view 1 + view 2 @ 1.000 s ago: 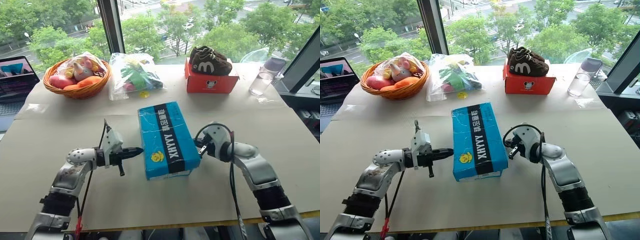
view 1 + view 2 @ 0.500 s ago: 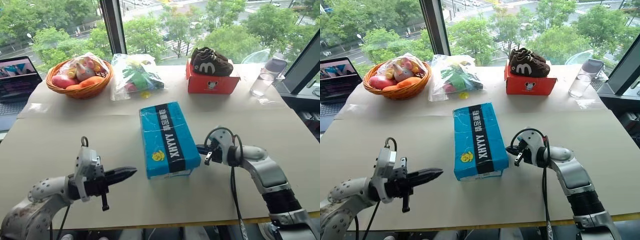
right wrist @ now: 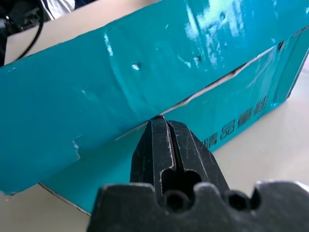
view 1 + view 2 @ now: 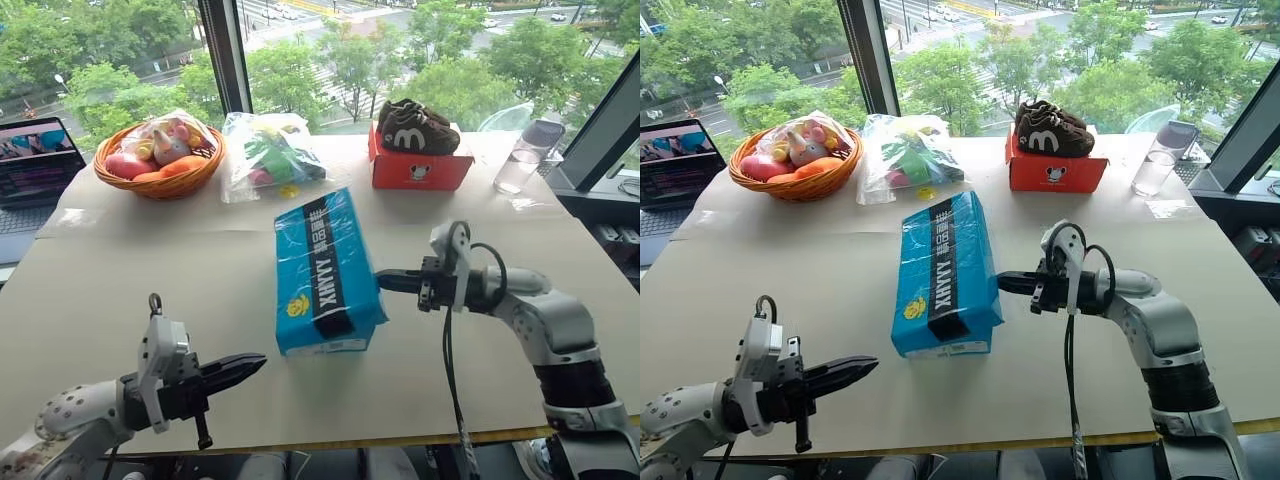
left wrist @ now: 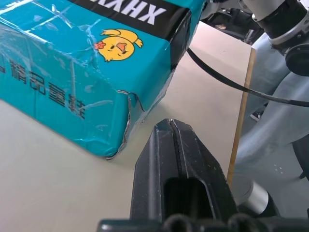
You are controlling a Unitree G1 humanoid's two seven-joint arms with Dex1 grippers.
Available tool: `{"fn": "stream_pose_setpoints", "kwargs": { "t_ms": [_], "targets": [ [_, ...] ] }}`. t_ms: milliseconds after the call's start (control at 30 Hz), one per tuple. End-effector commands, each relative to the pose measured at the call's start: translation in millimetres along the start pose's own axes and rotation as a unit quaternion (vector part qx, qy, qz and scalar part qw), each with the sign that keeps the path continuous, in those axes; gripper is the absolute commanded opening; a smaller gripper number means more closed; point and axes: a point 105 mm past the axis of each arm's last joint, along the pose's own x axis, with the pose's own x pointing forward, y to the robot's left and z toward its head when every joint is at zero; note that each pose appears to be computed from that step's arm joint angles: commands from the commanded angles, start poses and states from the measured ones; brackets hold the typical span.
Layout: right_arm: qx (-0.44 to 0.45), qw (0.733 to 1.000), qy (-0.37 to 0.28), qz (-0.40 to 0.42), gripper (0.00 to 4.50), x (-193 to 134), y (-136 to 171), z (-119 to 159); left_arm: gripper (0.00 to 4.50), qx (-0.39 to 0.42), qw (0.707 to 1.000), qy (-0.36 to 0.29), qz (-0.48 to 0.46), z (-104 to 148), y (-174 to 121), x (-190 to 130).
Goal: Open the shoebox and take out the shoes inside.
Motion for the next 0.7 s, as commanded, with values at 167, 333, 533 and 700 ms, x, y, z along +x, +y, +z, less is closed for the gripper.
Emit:
{"fn": "stream_pose_setpoints", "kwargs": {
  "t_ms": [167,333,533,700],
  "targets": [
    [-0.074,0.996,-0.009,0.047,0.01,7.5,25.0,35.8,0.00,0.016,1.000,-0.010,-0.007,4.9,-3.2,5.0],
    [-0.193,0.979,0.016,0.069,0.01,30.3,48.9,66.1,0.00,0.012,1.000,-0.013,-0.011,4.3,-6.3,6.4],
    [-0.180,0.973,-0.140,0.025,0.01,57.6,60.2,145.5,0.00,0.009,1.000,-0.010,-0.018,4.8,-15.9,6.6],
    [-0.149,0.983,-0.107,0.003,0.01,56.0,45.6,116.6,0.00,0.011,1.000,0.007,-0.028,10.7,-25.0,-5.8]
  ]
}}
